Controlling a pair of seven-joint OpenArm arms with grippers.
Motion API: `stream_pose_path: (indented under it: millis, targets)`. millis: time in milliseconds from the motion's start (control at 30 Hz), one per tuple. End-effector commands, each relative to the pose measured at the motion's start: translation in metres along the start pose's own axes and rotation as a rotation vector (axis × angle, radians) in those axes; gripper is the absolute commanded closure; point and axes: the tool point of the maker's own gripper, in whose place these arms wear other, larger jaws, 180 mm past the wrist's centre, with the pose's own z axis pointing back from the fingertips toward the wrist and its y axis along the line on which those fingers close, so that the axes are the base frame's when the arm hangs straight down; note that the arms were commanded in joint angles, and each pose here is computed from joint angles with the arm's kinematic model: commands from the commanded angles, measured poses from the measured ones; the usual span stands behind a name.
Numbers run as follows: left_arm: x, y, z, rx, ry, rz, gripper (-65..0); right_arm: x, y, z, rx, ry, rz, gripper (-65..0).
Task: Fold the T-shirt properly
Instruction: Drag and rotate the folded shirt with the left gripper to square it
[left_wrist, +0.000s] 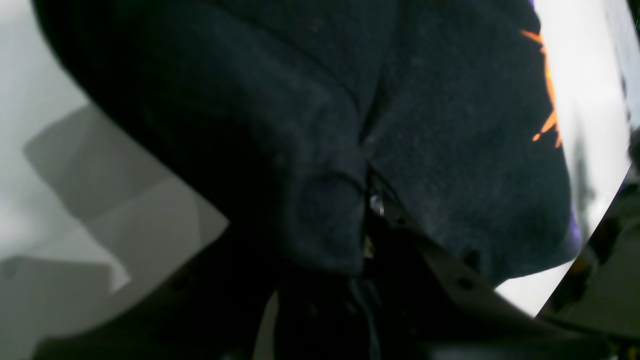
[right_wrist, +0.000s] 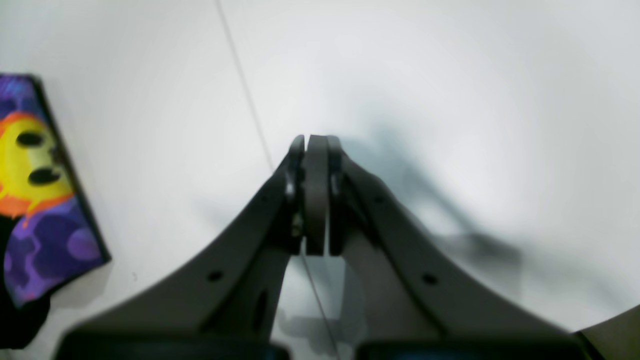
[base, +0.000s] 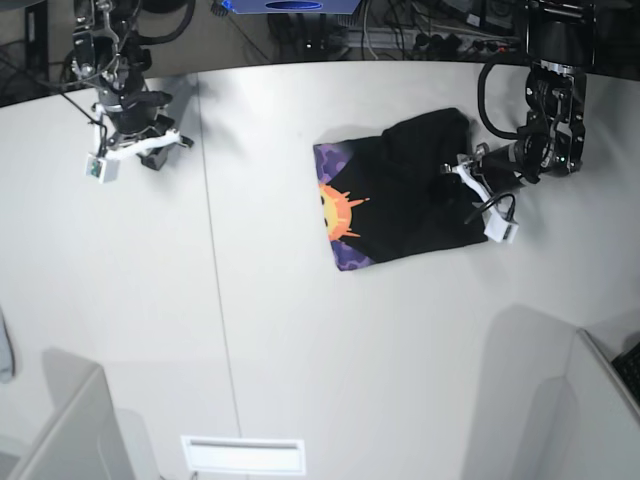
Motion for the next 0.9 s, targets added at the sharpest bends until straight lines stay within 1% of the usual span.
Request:
stream_pose_path:
  millis: [0, 67, 167, 333, 567, 633, 733, 800, 867]
  targets:
    - [-0.013, 0.014, 0.002, 0.072, 0.092, -0.048, 0.0, 0.008, 0.001, 0.004, 0.008, -0.036, 0.010, 0.0]
    - [-0.017, 0.012, 0.001, 0.072, 0.142, -0.105, 0.0, 0.008, -0.001, 0.005, 0.004, -0.055, 0.010, 0.0]
    - [-0.012, 0.001, -0.002, 0.054, 0.189, -0.210, 0.0, 0.008, -0.004, 0.008, -0.003, -0.072, 0.010, 0.0]
    - [0.000, -0.026, -0.005, 0.010, 0.228, -0.382, 0.0, 0.002, -0.006, 0.009, -0.009, -0.058, 0.010, 0.0]
    - [0.004, -0.053, -0.020, -0.038, 0.294, -0.540, 0.0, -0.001, -0.008, 0.010, -0.012, -0.051, 0.010, 0.0]
    - [0.005, -0.056, -0.023, -0.027, 0.315, -0.614, 0.0, -0.002, -0.008, 0.010, -0.013, -0.048, 0.010, 0.0]
    - [0.002, -0.049, -0.030, 0.038, 0.367, -0.778, 0.0, -0.002, -0.008, 0.010, -0.013, -0.048, 0.010, 0.0]
    - [0.000, -0.045, -0.033, 0.075, 0.393, -0.863, 0.0, -0.002, -0.008, 0.010, -0.013, -0.048, 0.010, 0.0]
    - [0.003, -0.050, -0.039, 0.090, 0.396, -0.936, 0.0, -0.004, -0.009, 0.011, -0.016, -0.044, 0.011, 0.0]
